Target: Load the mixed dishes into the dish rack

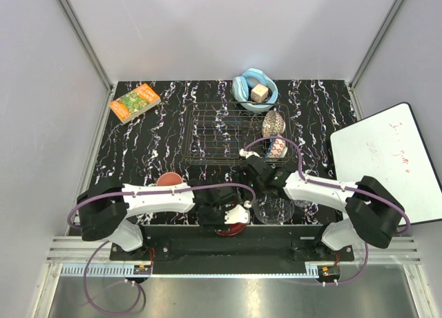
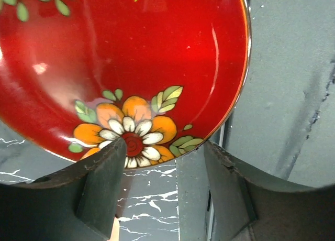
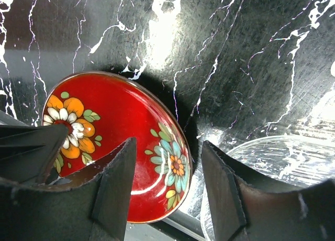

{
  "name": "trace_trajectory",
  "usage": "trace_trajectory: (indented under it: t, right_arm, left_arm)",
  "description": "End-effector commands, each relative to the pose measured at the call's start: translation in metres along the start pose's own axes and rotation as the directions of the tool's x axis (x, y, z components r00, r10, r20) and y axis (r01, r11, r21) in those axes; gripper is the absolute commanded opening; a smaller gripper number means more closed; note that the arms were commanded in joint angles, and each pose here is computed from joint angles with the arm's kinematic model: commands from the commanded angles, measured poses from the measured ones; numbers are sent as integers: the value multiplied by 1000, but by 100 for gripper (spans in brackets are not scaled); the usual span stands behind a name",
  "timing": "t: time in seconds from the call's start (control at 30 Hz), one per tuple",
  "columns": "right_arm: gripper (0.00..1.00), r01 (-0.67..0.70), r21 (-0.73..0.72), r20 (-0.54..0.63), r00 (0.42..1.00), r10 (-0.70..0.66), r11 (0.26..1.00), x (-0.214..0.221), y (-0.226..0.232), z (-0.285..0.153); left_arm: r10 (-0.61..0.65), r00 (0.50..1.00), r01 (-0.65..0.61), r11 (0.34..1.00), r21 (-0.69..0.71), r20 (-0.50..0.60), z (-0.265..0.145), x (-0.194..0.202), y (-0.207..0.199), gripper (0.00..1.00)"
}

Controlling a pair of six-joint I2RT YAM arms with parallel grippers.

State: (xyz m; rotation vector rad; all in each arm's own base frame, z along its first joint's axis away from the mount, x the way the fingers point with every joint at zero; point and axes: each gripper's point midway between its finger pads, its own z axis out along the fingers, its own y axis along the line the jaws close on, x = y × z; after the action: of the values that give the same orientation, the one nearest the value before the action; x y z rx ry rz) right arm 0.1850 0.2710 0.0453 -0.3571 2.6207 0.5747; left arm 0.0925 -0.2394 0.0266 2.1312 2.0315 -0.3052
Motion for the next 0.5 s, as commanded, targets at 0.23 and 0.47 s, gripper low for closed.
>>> trace_trajectory:
  t: [0.23, 0.47]
  right_arm:
    - [59, -29, -35, 35, 999, 30, 999, -9, 11, -16]
    - [59, -37, -38, 17, 999, 38, 999, -3, 9, -16]
  left_arm:
    - [-77, 993, 83, 995, -55, 92, 4, -17, 33, 61]
    - [-208, 972, 213, 976, -39, 111, 3, 2, 60, 54]
